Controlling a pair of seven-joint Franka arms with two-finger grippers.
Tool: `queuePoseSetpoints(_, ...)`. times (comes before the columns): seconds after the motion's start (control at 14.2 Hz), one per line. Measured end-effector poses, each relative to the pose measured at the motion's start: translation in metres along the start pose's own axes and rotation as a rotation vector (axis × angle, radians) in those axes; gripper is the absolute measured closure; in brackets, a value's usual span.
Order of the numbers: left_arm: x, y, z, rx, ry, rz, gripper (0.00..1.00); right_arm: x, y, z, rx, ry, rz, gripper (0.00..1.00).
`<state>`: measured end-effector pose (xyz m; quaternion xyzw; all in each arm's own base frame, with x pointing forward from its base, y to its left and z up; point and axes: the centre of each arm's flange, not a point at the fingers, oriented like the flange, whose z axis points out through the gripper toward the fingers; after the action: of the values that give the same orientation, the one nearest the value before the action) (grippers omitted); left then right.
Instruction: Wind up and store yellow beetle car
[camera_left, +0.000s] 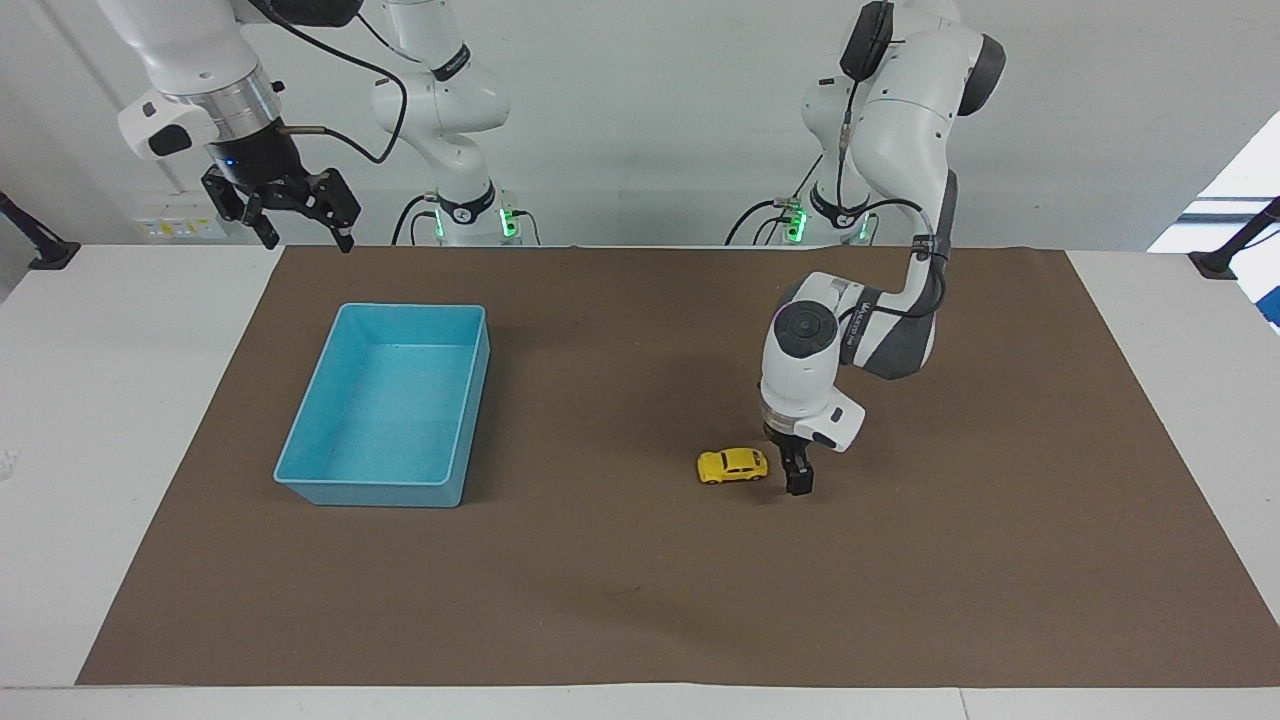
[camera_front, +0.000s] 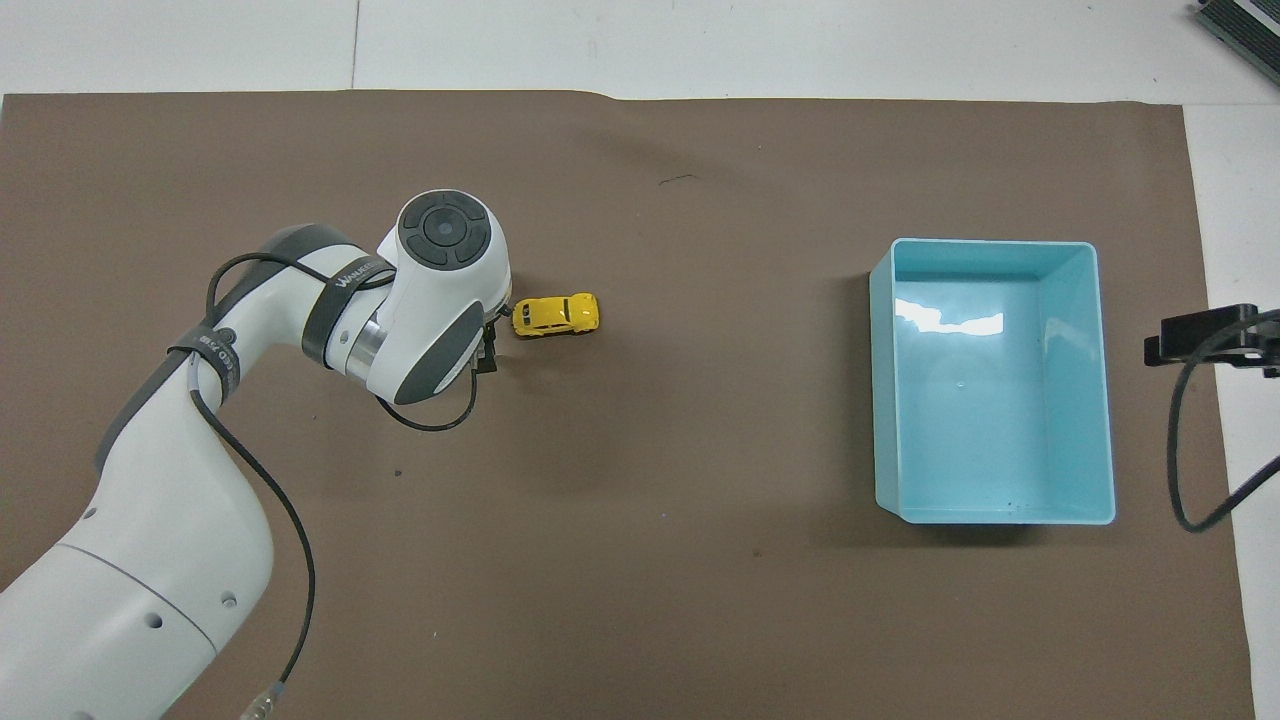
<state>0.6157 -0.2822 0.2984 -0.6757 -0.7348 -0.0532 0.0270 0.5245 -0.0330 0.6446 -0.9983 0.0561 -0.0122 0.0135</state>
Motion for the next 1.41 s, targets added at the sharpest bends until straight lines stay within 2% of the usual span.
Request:
queuePoseSetpoints(0.92,0.000,0.002,-0.005,-0.010,-0.006,-0.002,0.00,0.000,0.000,0.000,0.000,0.000,0.000,0.00)
queuePoseSetpoints(1.41,0.005,0.006,-0.036,-0.058,-0.019,0.048,0.00,0.000,0.000,0.000,0.000,0.000,0.000,0.00)
